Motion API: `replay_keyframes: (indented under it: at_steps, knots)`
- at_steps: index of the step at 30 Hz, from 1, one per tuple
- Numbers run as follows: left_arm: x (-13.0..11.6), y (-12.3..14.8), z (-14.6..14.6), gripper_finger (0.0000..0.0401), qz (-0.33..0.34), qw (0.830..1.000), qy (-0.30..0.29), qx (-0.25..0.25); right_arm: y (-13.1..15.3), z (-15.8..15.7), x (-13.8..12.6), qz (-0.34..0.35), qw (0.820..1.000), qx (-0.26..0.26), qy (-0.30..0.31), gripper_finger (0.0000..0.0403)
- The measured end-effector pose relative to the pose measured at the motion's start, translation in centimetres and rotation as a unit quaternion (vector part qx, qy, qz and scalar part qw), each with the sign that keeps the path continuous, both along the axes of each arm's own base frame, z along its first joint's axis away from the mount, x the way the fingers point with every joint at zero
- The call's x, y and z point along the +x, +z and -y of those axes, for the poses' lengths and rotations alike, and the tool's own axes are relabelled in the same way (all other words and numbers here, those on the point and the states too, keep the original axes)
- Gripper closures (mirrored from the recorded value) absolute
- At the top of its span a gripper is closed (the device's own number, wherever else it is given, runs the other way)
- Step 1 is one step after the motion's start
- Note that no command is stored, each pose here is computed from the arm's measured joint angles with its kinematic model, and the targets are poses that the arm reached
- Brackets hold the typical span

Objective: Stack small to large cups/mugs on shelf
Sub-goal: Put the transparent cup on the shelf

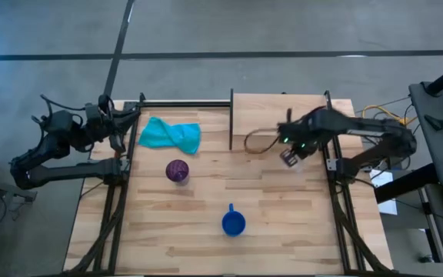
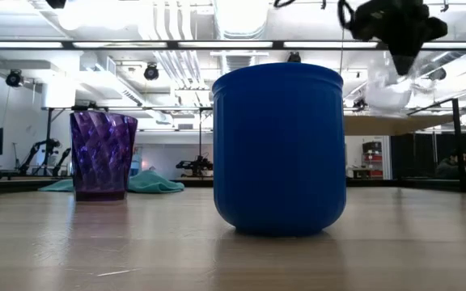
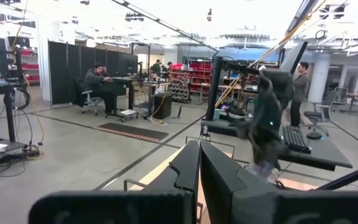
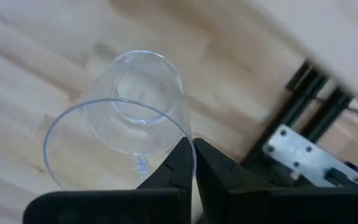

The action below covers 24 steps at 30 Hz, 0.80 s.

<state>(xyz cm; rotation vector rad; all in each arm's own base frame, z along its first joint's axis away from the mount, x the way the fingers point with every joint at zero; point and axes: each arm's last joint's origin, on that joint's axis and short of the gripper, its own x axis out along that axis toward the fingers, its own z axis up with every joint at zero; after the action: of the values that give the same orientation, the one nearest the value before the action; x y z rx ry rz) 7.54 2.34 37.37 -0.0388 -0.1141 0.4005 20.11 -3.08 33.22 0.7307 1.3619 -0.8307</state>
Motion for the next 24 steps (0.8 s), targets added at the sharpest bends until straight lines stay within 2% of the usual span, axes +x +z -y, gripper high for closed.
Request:
replay_keyframes:
  at_steps: [7, 19, 24]
  knots:
    - [0.2, 0.0, 0.0, 0.0401, -0.003, 1.0, 0.0, -0.001, 2.1, 2.5, -3.1, 0.048, 0.997, -0.04, -0.041, 0.0394]
    - [0.4, 0.4, -0.1, 0.0401, 0.017, 1.0, 0.0, 0.003, 2.8, 6.1, -5.5, 0.04, 0.995, -0.069, -0.059, 0.0394]
    - [0.5, 0.4, -0.1, 0.0401, 0.015, 1.0, 0.0, 0.003, 4.1, 7.7, -6.9, 0.05, 0.992, -0.089, -0.07, 0.0394]
